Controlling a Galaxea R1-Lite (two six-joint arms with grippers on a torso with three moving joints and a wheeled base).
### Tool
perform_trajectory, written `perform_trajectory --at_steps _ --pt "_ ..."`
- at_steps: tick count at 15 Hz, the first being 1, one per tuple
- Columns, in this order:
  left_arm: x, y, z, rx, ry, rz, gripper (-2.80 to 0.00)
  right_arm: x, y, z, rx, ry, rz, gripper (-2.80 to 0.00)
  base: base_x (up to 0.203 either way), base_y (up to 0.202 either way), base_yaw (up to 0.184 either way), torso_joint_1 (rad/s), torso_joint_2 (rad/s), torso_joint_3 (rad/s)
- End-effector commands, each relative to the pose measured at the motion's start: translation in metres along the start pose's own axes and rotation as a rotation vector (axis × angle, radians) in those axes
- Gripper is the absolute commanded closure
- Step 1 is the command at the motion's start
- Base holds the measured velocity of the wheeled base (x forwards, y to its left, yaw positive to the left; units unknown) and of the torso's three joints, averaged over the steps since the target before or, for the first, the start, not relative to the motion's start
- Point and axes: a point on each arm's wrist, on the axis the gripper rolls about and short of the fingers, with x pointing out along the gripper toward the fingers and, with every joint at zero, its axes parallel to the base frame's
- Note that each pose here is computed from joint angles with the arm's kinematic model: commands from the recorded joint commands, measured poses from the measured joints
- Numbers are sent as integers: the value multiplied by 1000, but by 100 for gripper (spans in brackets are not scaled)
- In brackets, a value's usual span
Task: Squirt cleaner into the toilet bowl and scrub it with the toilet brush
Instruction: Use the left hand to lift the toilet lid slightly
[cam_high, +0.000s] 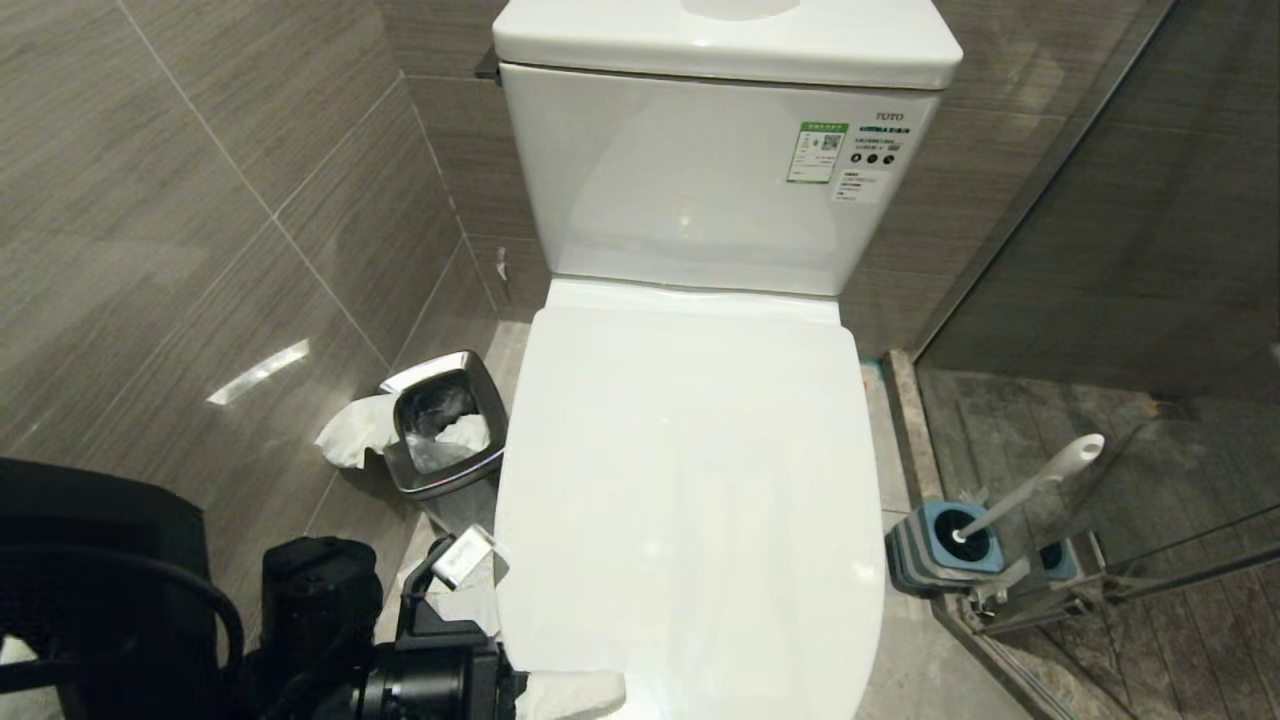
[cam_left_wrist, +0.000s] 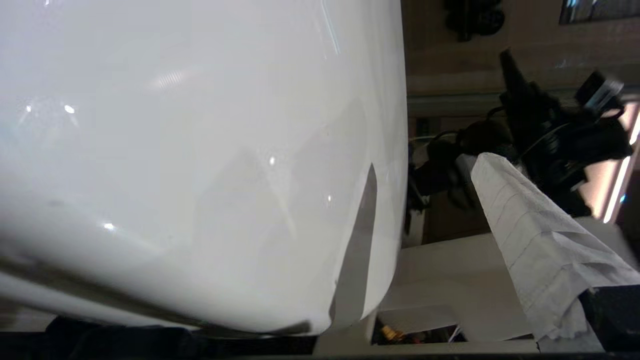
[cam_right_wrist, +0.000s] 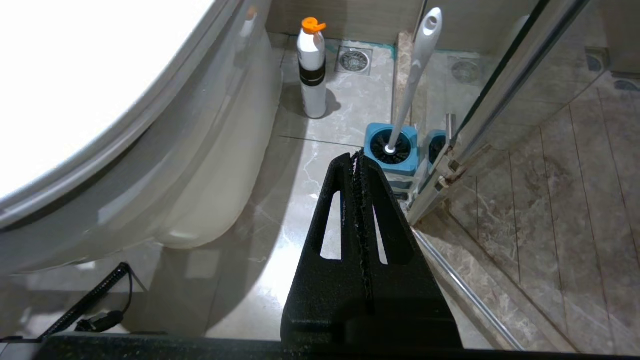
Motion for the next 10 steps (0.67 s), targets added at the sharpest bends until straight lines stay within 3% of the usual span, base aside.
perform_trajectory --at_steps 1,3,6,10 --pt "-5 -22 16 -12 -59 -57 -280 0 0 0 1 -1 0 0 0 0 0 0 0 0" --pt "-6 -36 21 -50 -73 -95 -280 0 0 0 0 0 2 0 0 0 0 0 0 0" --pt "-13 -55 28 -54 -102 -141 -280 0 0 0 0 0 0 0 0 0 0 0 0 0" --pt "-21 -65 28 -43 -121 -155 -280 0 0 0 0 0 0 0 0 0 0 0 0 0"
